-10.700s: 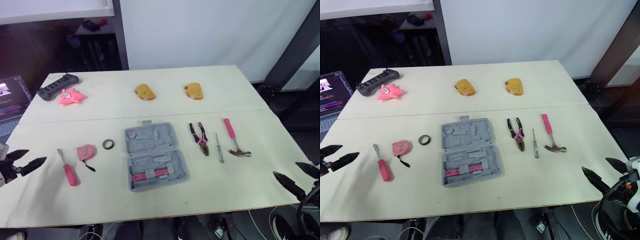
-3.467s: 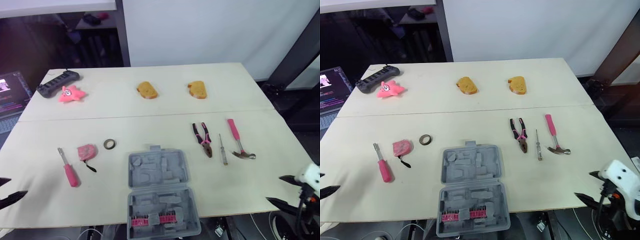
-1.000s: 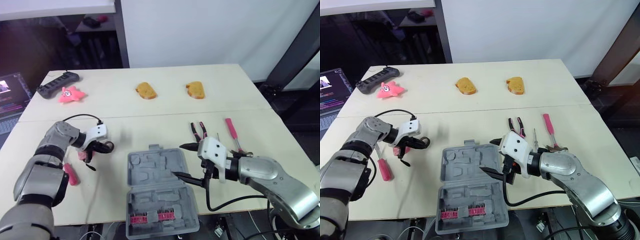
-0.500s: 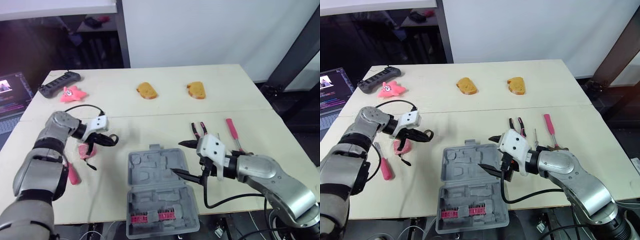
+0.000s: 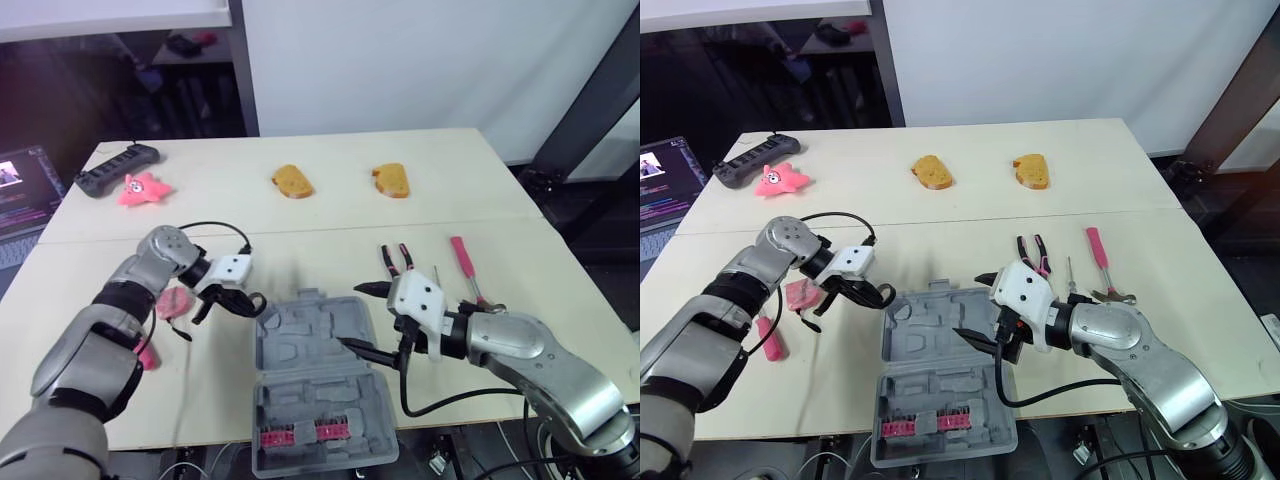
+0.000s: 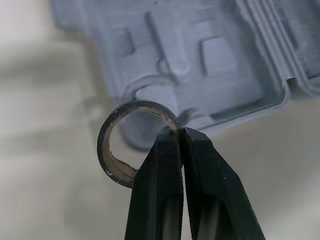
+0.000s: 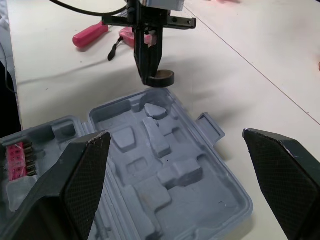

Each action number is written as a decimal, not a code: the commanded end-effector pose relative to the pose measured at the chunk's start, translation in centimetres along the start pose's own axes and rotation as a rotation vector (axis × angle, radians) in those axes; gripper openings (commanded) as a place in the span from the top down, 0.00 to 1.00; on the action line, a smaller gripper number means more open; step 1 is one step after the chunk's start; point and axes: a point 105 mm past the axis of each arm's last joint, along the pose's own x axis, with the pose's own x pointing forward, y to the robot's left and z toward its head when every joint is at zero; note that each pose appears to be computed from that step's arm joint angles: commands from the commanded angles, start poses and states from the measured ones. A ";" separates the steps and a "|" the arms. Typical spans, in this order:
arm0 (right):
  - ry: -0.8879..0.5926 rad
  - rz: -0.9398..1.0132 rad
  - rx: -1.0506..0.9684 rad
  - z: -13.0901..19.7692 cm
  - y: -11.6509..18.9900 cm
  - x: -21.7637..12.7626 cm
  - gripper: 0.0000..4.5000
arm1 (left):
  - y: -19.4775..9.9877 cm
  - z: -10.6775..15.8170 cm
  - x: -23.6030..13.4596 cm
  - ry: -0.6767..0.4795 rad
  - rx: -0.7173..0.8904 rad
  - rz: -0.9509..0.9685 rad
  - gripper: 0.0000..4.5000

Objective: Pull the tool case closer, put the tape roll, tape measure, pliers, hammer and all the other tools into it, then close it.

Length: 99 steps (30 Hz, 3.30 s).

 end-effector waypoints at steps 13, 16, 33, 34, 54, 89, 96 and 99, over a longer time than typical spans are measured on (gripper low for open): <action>-0.013 -0.048 -0.004 0.5 -0.2 -0.3 0.00 | -0.4 1.8 1.4 -0.013 0.075 -0.076 1.00; -0.014 -0.052 -0.001 0.5 -0.2 -0.3 0.00 | -0.3 1.3 1.4 0.014 0.077 -0.075 1.00; -0.018 -0.066 0.011 0.7 -0.2 -0.5 0.00 | 0.2 0.9 1.9 0.030 0.064 -0.065 0.92; -0.018 -0.066 0.011 0.7 -0.2 -0.5 0.00 | 0.3 1.0 1.8 0.026 0.067 -0.059 0.84; -0.025 -0.078 0.027 0.5 -0.3 -0.5 0.00 | 0.8 2.6 -1.4 -0.262 -0.049 0.149 0.46; -0.032 -0.109 0.060 0.3 -0.2 -0.3 0.00 | -0.1 0.7 1.4 -0.386 -0.186 0.310 0.94; -0.034 -0.104 0.058 0.4 -0.3 -0.2 0.00 | -0.1 1.3 0.4 -0.408 -0.155 0.306 0.94; -0.033 -0.102 0.056 0.4 -0.3 -0.2 0.00 | -0.3 1.3 0.7 -0.411 -0.162 0.300 0.94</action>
